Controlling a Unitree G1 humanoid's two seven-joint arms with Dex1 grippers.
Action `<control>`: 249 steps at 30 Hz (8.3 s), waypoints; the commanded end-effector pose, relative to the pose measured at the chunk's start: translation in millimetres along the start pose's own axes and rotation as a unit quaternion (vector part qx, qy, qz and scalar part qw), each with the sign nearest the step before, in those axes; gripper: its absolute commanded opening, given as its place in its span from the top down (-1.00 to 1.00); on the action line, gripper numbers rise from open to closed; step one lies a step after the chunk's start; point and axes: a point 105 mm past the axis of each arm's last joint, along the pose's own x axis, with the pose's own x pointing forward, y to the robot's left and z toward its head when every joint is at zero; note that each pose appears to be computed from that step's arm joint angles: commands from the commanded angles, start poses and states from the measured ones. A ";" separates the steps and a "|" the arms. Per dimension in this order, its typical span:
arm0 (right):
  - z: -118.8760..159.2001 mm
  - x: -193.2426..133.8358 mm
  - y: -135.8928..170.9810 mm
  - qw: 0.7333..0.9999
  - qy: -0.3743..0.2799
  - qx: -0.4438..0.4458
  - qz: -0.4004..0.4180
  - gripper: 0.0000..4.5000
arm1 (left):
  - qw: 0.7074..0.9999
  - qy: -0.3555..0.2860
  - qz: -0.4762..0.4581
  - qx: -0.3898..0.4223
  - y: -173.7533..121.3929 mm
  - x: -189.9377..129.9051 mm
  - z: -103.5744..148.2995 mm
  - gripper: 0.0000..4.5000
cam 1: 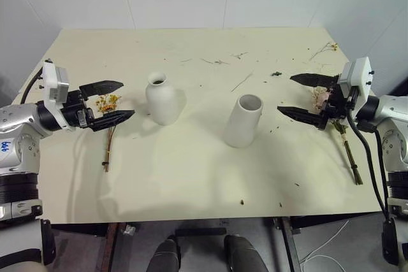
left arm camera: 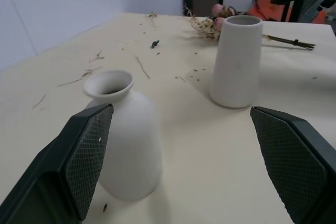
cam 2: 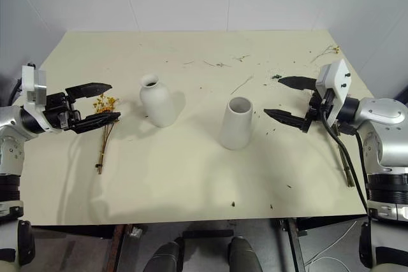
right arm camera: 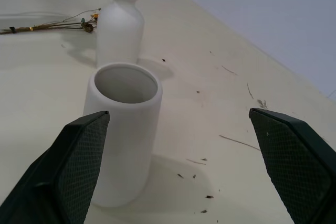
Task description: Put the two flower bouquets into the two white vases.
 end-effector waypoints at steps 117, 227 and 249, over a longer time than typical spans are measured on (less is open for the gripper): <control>36.2 -29.4 19.5 0.999 -0.017 0.001 0.037 -0.99 | 0.878 0.307 0.332 -0.156 37.9 -81.5 -45.0 -1.00; 43.8 6.6 65.7 0.997 -0.069 0.004 0.033 -1.00 | 0.932 -0.318 0.164 -0.056 58.3 118.7 17.8 0.98; 38.2 6.6 65.1 0.997 -0.080 0.012 0.016 -1.00 | 0.980 -0.161 0.100 0.062 44.5 50.7 5.2 -0.99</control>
